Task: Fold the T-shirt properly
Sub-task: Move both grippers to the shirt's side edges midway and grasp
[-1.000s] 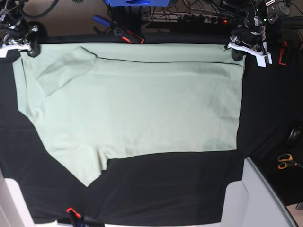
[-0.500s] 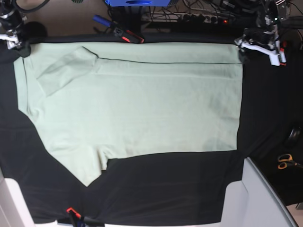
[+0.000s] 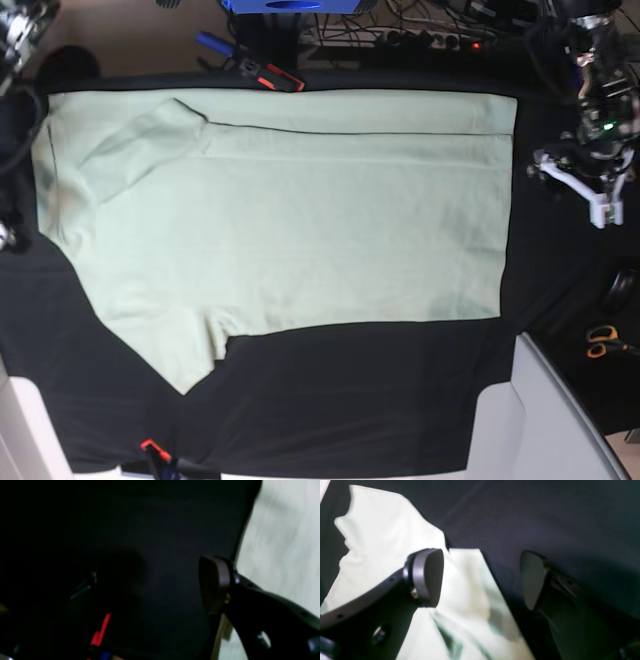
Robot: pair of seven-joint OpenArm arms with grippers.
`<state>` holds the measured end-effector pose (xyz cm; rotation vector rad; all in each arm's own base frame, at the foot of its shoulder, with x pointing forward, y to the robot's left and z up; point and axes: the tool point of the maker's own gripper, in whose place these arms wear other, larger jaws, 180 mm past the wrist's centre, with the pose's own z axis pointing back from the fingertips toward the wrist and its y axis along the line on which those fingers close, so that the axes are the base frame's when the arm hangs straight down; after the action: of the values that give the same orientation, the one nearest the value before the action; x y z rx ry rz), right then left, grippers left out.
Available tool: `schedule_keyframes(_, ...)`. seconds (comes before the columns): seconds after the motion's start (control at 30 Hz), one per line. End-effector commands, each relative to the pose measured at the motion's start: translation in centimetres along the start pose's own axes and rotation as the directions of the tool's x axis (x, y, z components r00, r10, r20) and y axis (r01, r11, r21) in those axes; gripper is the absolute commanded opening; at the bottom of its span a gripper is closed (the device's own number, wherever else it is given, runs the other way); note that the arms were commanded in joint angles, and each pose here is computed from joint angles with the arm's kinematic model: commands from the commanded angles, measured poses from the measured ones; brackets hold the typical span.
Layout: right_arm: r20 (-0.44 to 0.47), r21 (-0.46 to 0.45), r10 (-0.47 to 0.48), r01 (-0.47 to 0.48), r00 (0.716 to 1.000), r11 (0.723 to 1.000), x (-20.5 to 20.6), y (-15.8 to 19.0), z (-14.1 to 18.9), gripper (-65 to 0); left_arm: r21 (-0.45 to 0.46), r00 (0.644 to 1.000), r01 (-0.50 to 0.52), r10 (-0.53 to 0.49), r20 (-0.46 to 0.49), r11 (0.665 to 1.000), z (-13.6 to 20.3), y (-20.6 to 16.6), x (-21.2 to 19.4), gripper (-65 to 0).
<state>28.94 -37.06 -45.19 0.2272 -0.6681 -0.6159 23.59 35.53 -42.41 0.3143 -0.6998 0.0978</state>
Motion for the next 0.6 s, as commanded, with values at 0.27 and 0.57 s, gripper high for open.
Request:
schedule_keyframes(0.27,0.035,0.063,0.142,-0.144,0.989,0.988,3.0,3.5,-5.7,-19.3,0.012,0.996,0.034,-0.035,0.085,0.999,-0.6,-2.4,3.8,-17.5)
schedule_keyframes(0.57,0.028,0.14,0.228,-0.23,0.973,0.963,3.1,7.8,-7.0,-19.3,0.008,0.999,0.004,-0.004,0.046,1.0,-2.1,-2.4,3.1,-17.5)
